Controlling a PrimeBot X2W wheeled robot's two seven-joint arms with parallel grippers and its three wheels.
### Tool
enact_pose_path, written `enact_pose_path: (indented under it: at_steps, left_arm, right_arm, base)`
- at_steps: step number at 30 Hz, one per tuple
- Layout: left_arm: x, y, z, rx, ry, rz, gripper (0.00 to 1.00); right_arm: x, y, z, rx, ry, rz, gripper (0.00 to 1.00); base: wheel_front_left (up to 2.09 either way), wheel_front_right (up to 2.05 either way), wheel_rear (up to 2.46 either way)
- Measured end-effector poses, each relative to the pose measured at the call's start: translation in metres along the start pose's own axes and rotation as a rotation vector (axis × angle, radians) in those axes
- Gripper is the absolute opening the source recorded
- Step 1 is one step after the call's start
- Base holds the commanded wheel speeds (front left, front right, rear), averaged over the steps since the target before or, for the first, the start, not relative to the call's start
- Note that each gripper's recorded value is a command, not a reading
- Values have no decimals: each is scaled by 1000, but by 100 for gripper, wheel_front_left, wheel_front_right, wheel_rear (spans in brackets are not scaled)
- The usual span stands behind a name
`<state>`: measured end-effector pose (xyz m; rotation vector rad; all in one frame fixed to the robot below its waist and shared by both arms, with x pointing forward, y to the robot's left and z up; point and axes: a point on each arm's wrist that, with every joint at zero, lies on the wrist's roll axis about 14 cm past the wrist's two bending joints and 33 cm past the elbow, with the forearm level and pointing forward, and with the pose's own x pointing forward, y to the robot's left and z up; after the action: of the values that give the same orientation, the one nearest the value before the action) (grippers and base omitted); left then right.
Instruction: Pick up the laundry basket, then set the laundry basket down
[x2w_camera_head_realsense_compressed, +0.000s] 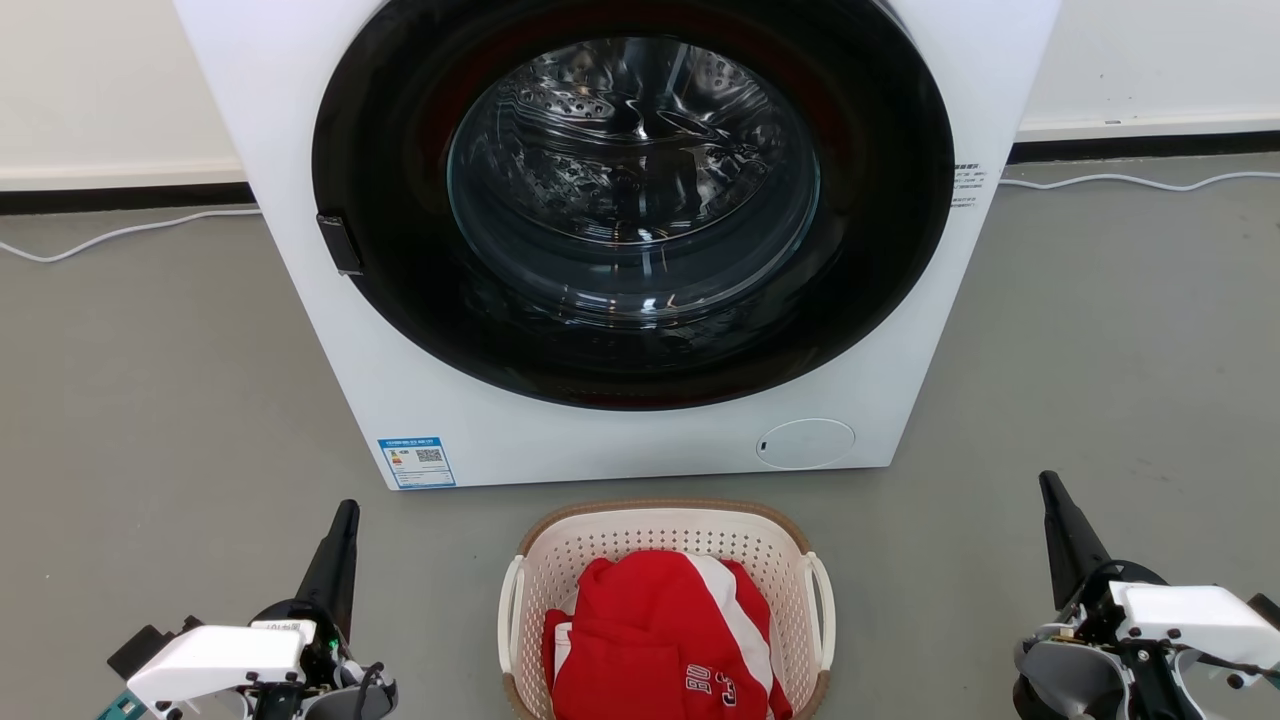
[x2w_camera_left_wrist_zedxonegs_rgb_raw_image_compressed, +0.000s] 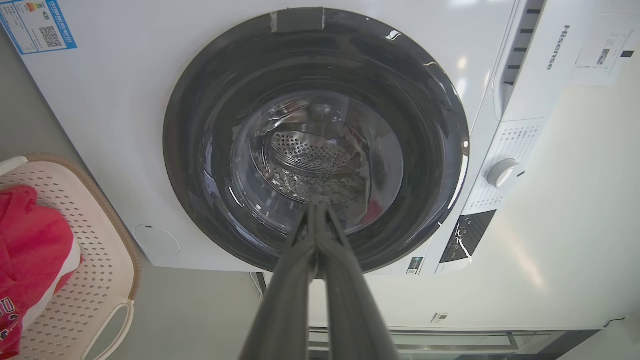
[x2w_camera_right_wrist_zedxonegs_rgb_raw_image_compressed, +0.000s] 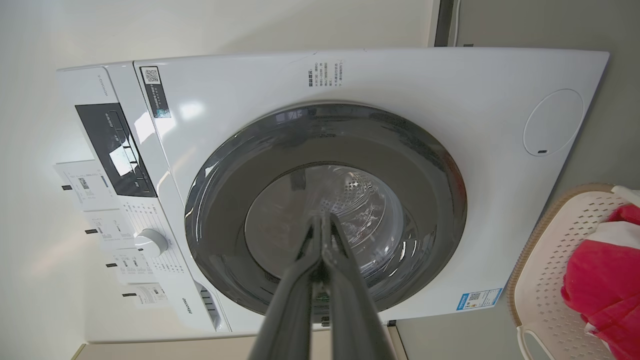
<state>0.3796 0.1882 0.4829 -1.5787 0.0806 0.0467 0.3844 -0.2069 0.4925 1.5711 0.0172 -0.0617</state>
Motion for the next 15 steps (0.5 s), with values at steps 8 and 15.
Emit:
enact_pose_path:
  at_steps: [8,15]
  left_arm:
    - [0,0,0,0,0,0,0]
    - [0,0,0,0,0,0,0]
  right_arm:
    - [0,0,0,0,0,0,0]
    - [0,0,0,0,0,0,0]
  base:
    - [0,0,0]
    - [0,0,0]
